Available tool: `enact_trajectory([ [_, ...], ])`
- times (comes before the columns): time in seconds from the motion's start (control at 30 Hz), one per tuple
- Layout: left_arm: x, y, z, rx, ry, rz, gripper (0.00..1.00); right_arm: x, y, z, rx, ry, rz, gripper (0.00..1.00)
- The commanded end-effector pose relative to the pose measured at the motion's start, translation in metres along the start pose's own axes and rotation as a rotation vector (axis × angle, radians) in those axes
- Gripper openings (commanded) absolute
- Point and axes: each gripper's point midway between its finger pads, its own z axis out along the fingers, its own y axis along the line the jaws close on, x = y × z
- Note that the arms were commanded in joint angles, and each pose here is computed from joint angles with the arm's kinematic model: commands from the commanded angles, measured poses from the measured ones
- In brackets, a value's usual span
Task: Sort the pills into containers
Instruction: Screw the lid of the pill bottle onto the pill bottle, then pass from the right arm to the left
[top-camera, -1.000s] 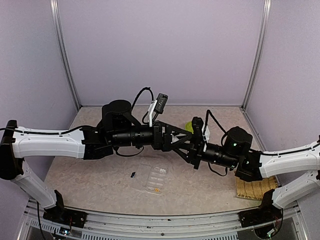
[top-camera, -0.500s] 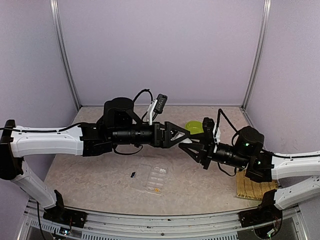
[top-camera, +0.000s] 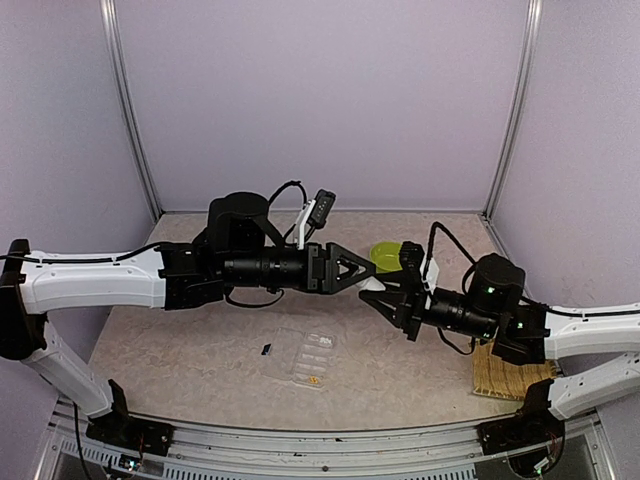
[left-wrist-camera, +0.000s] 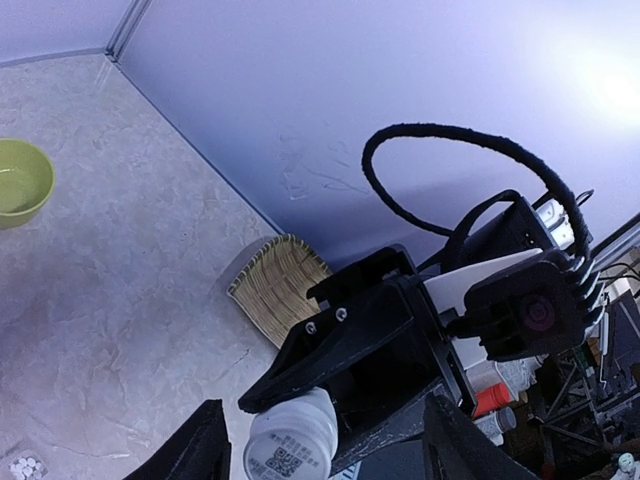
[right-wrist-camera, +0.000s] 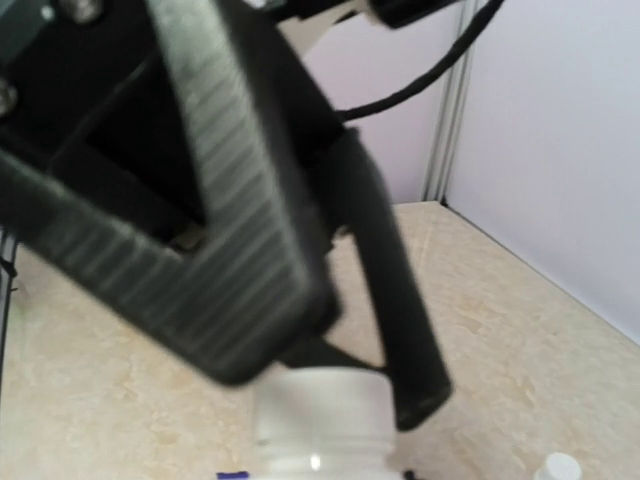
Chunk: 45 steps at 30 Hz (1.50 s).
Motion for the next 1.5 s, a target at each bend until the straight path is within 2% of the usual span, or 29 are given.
enact_trajectory([
  [0.0,-0.006,-0.004,0.0,0.013,0.001,0.004,0.63,-0.006,-0.003,-0.005,0.027,-0.011,-0.009,0.14],
  [0.17,-0.005,0.005,0.002,-0.034,0.005,0.01,0.66,-0.011,-0.001,-0.006,0.015,-0.025,-0.012,0.14],
  [0.3,-0.006,0.007,0.002,-0.04,0.002,0.012,0.63,-0.008,-0.002,-0.003,0.02,-0.009,-0.016,0.14],
  [0.43,-0.007,0.008,0.002,-0.041,-0.002,0.015,0.51,-0.006,-0.003,-0.002,0.023,-0.001,-0.016,0.14],
  [0.63,-0.006,0.006,0.002,-0.028,0.001,0.023,0.4,-0.007,-0.003,-0.001,0.025,-0.004,-0.014,0.14],
  [0.9,-0.002,0.005,0.003,-0.013,0.015,0.029,0.38,-0.008,-0.005,0.004,0.027,-0.001,0.006,0.14],
  [1.17,0.001,0.001,0.004,0.009,0.024,0.044,0.18,-0.013,-0.005,0.002,0.027,-0.024,0.038,0.14],
  [1.47,0.002,-0.021,-0.005,0.128,0.007,0.104,0.1,-0.022,0.0,-0.001,-0.007,-0.066,0.136,0.14],
])
